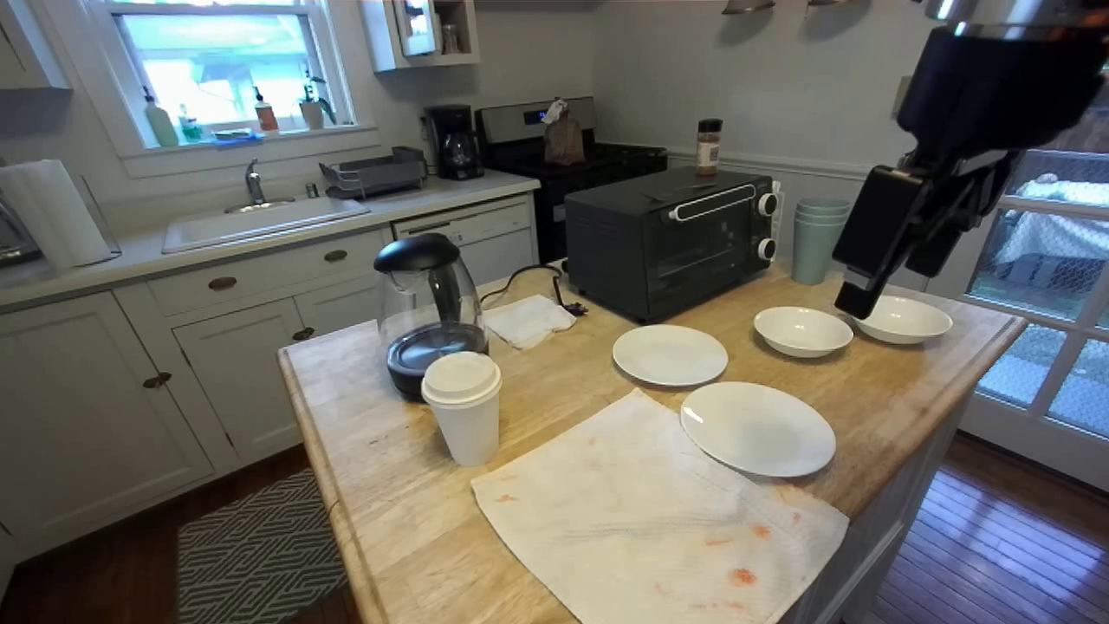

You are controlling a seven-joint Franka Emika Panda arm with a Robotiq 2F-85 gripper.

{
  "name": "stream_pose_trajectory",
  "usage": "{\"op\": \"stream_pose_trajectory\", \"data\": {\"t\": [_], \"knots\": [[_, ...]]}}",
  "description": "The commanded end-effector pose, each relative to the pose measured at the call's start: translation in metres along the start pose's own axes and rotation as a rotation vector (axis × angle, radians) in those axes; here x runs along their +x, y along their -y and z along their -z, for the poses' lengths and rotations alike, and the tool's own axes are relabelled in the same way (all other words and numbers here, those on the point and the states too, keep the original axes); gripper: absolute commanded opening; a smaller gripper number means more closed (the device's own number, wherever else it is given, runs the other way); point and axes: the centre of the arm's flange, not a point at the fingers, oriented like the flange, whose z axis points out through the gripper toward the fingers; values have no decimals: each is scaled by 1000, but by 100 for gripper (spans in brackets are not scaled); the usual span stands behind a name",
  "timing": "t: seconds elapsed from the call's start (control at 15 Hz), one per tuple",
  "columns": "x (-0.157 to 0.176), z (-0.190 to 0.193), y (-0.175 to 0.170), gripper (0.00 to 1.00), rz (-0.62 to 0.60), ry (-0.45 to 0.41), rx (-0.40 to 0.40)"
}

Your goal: Pick up the white bowl on the right and put it in the other white bowl

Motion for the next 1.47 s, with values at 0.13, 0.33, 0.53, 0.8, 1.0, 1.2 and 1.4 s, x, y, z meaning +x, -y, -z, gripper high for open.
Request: {"op": "stream_pose_trajectory", "data": {"t": [0.13,0.33,0.53,0.8,1.0,1.2,1.4], "knots": [[32,-51,-66,100,-156,29,-249],[46,-81,-114,100,-138,52,-343],[57,-111,-151,100,-50,58,-442],[43,-113,-163,100,-20,83,-465],[48,-123,-166,100,-8,97,-469],[49,-123,-166,100,-6,94,-470],[50,-122,-166,100,-6,92,-471]]}}
